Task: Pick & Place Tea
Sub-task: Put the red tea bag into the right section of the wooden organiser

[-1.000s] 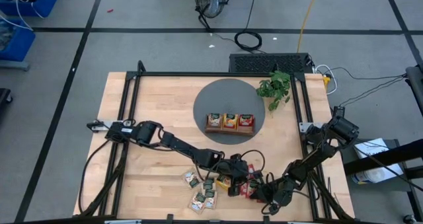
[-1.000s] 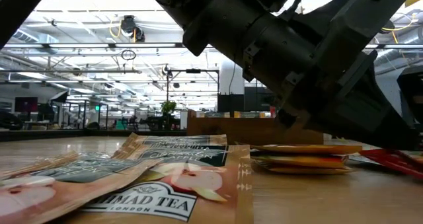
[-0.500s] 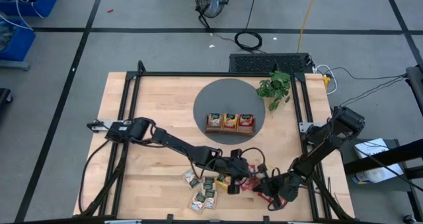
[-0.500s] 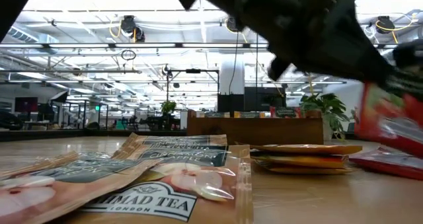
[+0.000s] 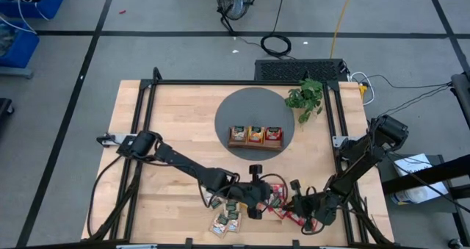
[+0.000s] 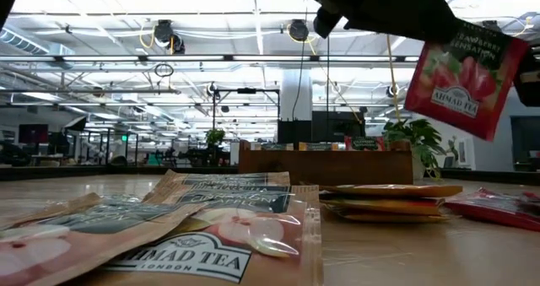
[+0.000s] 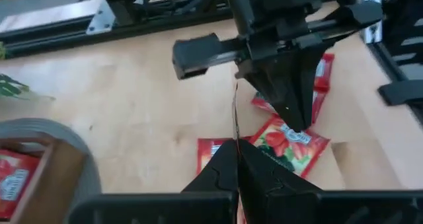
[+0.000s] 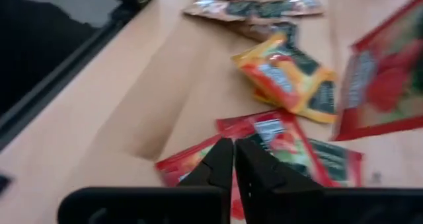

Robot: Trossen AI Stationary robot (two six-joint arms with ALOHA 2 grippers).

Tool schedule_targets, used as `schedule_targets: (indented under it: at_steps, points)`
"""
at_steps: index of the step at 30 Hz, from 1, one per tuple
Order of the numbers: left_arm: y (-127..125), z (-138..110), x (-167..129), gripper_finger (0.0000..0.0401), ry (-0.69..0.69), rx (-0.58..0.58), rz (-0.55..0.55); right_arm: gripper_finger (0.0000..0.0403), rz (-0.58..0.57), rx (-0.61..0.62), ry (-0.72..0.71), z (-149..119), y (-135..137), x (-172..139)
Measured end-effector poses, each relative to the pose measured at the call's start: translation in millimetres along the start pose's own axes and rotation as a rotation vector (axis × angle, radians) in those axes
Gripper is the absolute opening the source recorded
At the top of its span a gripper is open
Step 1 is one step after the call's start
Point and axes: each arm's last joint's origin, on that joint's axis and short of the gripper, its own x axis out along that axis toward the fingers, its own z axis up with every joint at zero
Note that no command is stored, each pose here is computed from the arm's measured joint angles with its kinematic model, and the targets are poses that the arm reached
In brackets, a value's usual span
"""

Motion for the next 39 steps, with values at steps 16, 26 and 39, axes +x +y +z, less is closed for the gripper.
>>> schedule_targets:
  at_steps: [16, 26, 39]
  points:
    - [-27, 5, -25, 0.0003, -0.022, 0.125, 0.104, 0.0185, -0.143, 0.085, -0.139, 29, -17, -28]
    - [-23, 7, -23, 0.0003, -0.034, 0.113, 0.132, 0.0216, -0.17, 0.109, -0.17, 45, -43, -15]
    - [-20, 6, -22, 0.0006, -0.028, 0.098, 0.134, 0.0096, -0.145, 0.1, -0.148, 44, -48, -9]
